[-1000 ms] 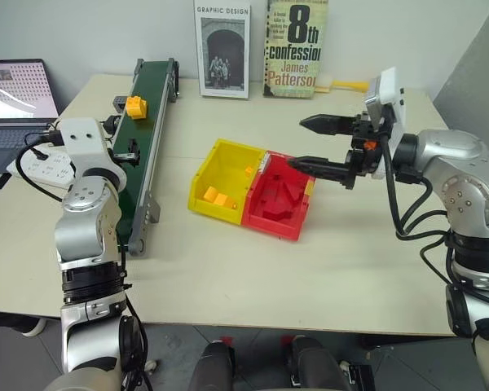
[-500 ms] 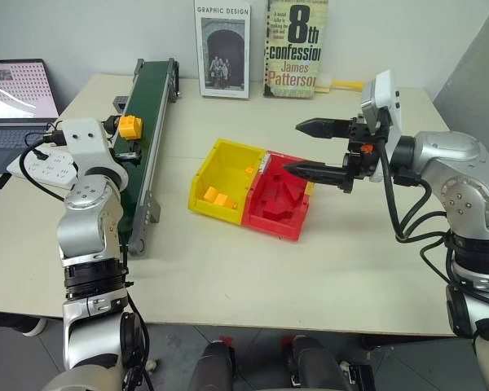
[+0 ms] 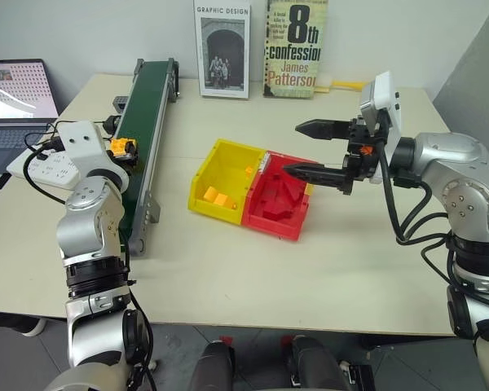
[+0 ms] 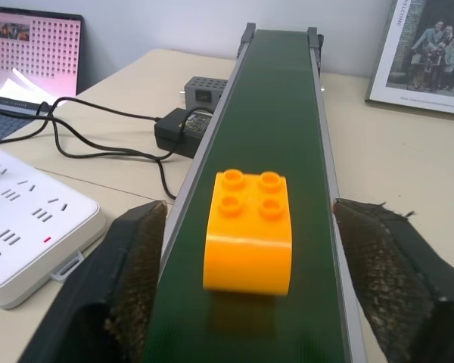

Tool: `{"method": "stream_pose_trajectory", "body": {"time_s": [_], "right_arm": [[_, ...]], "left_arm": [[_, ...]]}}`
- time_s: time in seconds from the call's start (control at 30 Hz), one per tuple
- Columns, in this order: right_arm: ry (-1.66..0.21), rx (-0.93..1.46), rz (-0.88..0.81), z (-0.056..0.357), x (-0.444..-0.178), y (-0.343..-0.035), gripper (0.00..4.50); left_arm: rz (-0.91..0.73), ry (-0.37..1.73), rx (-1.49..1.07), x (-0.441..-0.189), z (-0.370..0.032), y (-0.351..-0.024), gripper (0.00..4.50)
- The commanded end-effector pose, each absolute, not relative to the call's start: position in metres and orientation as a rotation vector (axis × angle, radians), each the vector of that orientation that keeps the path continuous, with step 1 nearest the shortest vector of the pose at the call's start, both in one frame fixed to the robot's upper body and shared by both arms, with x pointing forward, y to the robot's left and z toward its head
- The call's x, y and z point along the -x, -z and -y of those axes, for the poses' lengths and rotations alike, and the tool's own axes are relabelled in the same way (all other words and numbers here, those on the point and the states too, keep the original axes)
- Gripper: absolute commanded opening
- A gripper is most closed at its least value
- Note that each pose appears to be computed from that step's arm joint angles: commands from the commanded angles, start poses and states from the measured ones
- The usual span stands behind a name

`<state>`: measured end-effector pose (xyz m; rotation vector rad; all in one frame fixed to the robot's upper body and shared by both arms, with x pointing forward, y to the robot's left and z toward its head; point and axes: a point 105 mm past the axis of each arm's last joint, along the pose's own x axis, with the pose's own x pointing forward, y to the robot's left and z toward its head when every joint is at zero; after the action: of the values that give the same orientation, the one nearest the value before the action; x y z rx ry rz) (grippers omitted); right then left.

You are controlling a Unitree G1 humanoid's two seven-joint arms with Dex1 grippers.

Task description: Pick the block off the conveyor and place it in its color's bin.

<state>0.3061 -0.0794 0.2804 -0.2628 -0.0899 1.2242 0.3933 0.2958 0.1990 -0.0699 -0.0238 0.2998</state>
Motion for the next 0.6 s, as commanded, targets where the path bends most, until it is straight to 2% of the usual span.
{"method": "stream_pose_trajectory", "body": {"time_s": [0.03,0.17,0.23,0.37,0.47,0.6], "right_arm": [[-1.209,0.284,0.141,0.084,-0.301,-0.293,4.5],[-1.203,0.284,0.146,0.085,-0.302,-0.295,4.5],[-1.198,0.285,0.149,0.085,-0.303,-0.295,4.5],[-1.181,0.287,0.156,0.087,-0.303,-0.298,4.5],[-1.159,0.308,0.153,0.091,-0.301,-0.299,4.5],[-1.091,0.46,0.09,0.102,-0.3,-0.287,4.5]], "left_arm": [[0.036,-0.324,0.133,-0.389,-0.3,-0.206,2.71],[-0.002,-0.329,0.17,-0.387,-0.3,-0.199,1.82],[0.0,-0.322,0.181,-0.386,-0.298,-0.202,1.54],[0.044,-0.273,0.162,-0.389,-0.287,-0.222,1.54],[0.104,-0.084,0.13,-0.397,-0.251,-0.249,1.54],[0.088,0.22,-0.019,-0.398,-0.196,-0.263,1.54]]}}
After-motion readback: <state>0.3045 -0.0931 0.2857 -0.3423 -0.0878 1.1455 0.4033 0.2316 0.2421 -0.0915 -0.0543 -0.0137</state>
